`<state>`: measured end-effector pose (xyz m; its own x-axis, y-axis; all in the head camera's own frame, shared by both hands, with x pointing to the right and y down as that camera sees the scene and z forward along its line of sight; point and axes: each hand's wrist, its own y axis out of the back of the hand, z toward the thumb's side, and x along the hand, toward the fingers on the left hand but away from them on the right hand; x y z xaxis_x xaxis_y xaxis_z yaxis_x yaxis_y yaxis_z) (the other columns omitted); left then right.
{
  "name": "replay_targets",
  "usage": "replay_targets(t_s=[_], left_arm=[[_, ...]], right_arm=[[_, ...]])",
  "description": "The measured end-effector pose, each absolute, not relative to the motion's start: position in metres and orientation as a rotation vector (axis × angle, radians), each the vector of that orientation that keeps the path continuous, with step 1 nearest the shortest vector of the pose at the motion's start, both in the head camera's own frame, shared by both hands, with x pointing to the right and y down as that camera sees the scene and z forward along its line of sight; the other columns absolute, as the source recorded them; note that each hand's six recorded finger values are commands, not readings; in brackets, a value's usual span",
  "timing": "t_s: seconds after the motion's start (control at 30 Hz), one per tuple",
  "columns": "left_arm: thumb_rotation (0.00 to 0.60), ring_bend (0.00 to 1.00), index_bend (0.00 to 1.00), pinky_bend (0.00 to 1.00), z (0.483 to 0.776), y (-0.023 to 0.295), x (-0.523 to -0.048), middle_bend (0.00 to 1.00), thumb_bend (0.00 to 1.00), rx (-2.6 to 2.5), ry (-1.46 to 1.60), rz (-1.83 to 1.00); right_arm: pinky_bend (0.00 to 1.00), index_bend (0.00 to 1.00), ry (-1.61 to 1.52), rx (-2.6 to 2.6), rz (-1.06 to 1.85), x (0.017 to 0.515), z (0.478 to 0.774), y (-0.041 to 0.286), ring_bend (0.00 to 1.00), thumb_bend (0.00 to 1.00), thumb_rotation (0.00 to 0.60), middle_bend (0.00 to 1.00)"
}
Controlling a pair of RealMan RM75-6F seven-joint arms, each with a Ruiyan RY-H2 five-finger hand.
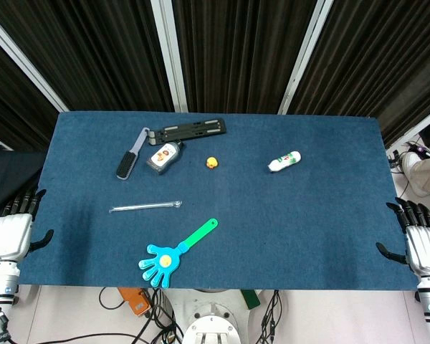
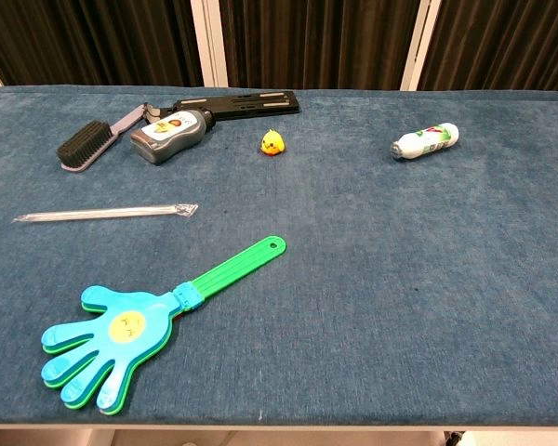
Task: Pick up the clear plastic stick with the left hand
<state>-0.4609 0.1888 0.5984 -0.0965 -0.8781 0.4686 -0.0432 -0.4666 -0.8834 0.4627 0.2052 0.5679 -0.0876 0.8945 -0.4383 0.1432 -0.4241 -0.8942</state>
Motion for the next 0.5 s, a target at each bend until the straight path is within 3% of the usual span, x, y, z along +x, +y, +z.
replay_targets(t_s=[0.5], left_arm=[[0.600, 0.00, 0.06, 0.14, 0.602, 0.191, -0.452, 0.00, 0.26, -1.594, 1.036, -1.617]], right_arm=[[0.08, 0.21, -1.148, -1.586, 1.579, 0.461, 0.570, 0.206, 0.11, 0.30, 0.600, 0.14]])
